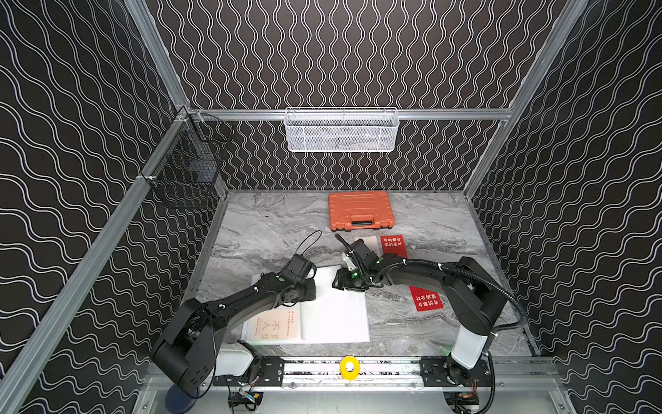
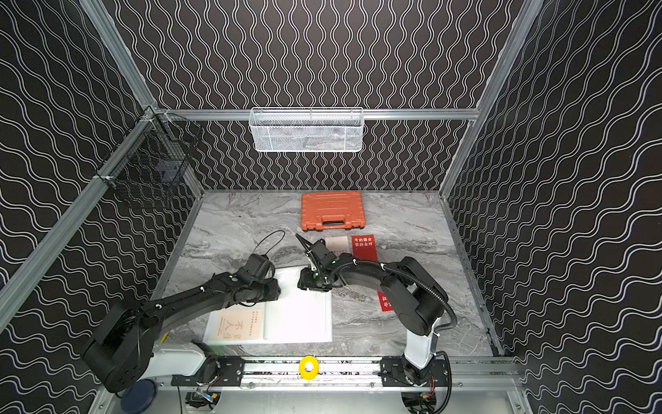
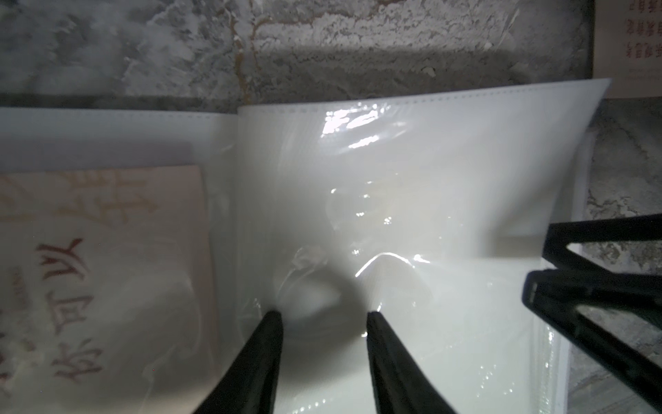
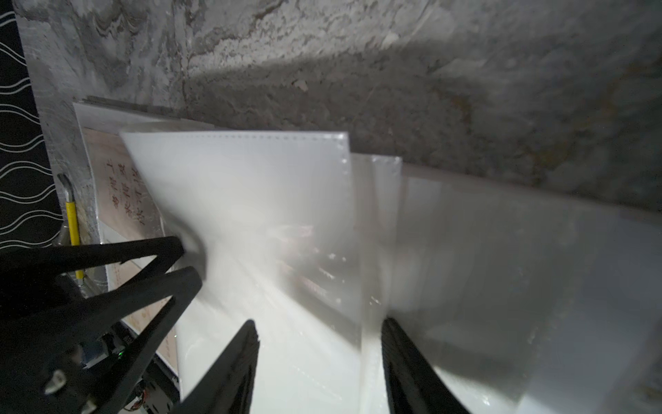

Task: Place the photos into the photo albums
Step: Turn the page of the photo album at the center of the board.

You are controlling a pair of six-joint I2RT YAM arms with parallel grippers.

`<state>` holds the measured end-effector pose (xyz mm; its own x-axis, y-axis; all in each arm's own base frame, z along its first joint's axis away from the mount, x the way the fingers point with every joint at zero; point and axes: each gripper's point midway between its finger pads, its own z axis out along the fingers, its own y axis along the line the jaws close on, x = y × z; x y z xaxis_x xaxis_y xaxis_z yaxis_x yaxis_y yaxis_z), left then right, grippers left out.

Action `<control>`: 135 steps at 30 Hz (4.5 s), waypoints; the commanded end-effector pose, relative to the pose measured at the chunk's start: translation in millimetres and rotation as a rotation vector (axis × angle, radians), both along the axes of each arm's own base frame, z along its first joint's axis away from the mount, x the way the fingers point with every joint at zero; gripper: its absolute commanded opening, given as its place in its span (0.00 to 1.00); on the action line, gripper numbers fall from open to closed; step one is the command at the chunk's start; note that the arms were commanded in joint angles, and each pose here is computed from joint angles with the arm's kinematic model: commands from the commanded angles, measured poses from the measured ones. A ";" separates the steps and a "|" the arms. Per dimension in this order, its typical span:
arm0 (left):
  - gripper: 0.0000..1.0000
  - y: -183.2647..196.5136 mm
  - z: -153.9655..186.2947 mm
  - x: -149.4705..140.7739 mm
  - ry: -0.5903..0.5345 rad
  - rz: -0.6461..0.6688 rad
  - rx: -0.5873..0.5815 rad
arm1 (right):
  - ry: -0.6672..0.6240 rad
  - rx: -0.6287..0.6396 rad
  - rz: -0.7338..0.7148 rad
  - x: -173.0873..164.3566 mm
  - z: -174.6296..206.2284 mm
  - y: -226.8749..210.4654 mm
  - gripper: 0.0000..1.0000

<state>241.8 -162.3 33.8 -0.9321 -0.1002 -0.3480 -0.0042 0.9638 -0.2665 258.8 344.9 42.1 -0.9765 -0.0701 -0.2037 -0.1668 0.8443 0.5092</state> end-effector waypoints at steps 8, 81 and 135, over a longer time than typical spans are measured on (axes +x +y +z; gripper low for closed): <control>0.44 9.5 -10.6 -12.9 0.063 0.004 0.027 | -0.023 0.004 0.021 -0.7 6.0 3.1 0.57; 0.45 115.6 153.7 51.1 -0.229 0.231 -0.013 | 0.019 0.444 0.382 -38.4 97.8 169.3 0.13; 0.47 -104.7 106.2 120.2 -0.201 -0.134 -0.138 | -0.289 -0.089 -0.196 110.9 80.1 -96.2 0.66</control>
<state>349.3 -242.8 136.4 -0.8721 -0.0219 -0.4888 0.1657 0.9268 -0.3371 358.7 276.6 125.5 -0.8947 0.0538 -0.4433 -0.1781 0.8675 0.4646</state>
